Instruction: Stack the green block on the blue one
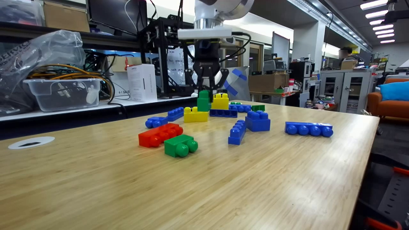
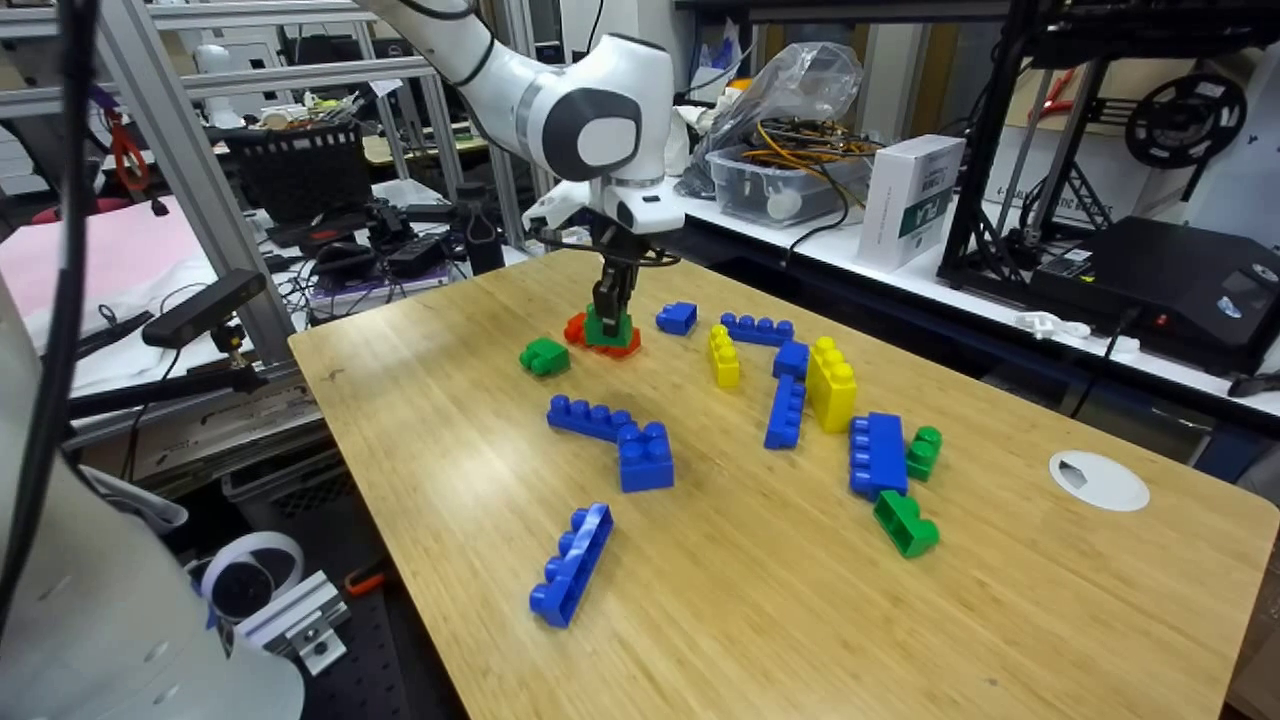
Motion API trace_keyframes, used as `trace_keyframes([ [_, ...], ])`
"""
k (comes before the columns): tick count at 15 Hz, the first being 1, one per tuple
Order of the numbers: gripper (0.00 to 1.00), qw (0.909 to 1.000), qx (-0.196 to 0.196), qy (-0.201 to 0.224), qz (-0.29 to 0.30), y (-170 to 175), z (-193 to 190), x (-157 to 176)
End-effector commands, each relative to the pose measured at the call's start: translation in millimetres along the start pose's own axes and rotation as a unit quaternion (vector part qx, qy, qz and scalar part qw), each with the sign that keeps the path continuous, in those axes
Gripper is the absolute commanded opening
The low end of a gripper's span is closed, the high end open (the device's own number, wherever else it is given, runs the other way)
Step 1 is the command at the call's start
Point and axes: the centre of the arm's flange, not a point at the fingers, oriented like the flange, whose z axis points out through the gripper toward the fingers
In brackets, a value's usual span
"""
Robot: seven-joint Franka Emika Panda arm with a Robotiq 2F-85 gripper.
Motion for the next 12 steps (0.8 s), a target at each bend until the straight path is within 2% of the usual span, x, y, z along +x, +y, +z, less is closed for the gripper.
trace_keyframes([
  [1,0.10,0.9948,-0.004,-0.009,-0.102,49.3,-47.9,-9.3],
  [4,0.10,0.9829,-0.008,-0.013,-0.183,80.9,-68.8,-3.0],
  [6,0.10,0.9766,-0.011,-0.014,-0.214,99.6,-73.3,6.5],
  [8,0.10,0.9719,-0.019,-0.011,-0.234,115.5,-72.4,17.9],
  [12,0.10,0.9695,-0.031,-0.010,-0.243,141.8,-62.6,43.1],
])
